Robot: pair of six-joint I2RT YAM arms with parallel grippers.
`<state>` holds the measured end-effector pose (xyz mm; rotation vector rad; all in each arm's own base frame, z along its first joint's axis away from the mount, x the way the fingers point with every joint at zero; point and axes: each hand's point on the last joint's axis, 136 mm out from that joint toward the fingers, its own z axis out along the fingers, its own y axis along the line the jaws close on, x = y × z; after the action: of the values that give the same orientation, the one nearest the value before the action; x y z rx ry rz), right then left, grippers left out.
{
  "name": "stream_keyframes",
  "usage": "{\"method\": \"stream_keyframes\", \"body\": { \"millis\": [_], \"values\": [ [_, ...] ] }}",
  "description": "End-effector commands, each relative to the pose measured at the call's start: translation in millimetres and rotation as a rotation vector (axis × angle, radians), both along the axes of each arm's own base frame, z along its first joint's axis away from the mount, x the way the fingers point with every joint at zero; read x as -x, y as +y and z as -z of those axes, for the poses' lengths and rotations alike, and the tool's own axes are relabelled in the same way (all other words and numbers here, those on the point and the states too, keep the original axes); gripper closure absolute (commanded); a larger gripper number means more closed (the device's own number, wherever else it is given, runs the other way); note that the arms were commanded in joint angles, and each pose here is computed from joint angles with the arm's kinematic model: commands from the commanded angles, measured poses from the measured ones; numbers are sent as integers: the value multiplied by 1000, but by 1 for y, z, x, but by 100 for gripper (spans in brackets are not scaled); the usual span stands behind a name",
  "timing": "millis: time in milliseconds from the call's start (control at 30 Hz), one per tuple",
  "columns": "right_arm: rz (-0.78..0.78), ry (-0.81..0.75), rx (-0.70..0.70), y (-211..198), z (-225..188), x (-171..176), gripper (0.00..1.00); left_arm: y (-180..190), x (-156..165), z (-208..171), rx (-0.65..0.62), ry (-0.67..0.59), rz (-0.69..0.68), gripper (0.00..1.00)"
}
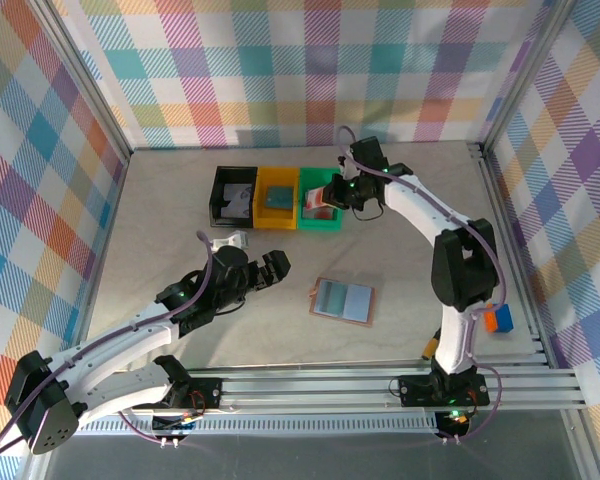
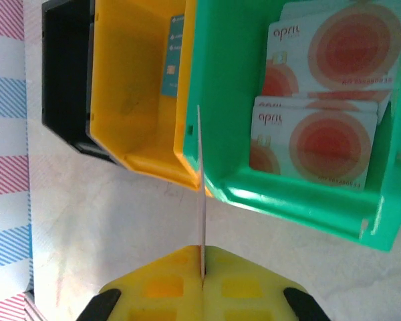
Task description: Take the credit cards out of the card holder
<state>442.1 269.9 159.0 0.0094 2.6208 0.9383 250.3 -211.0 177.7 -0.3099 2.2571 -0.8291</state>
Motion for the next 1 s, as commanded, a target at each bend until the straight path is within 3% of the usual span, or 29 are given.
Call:
{"method": "stream_keyframes", "body": {
  "millis": [0,967],
  "values": [
    [-10,9,52,-5,4,-8,100,8,1,-2,-16,-11,-15,0],
    [-5,48,83,12,44,-56,100,-2,0,21,-9,39,5,0]
  ]
}}
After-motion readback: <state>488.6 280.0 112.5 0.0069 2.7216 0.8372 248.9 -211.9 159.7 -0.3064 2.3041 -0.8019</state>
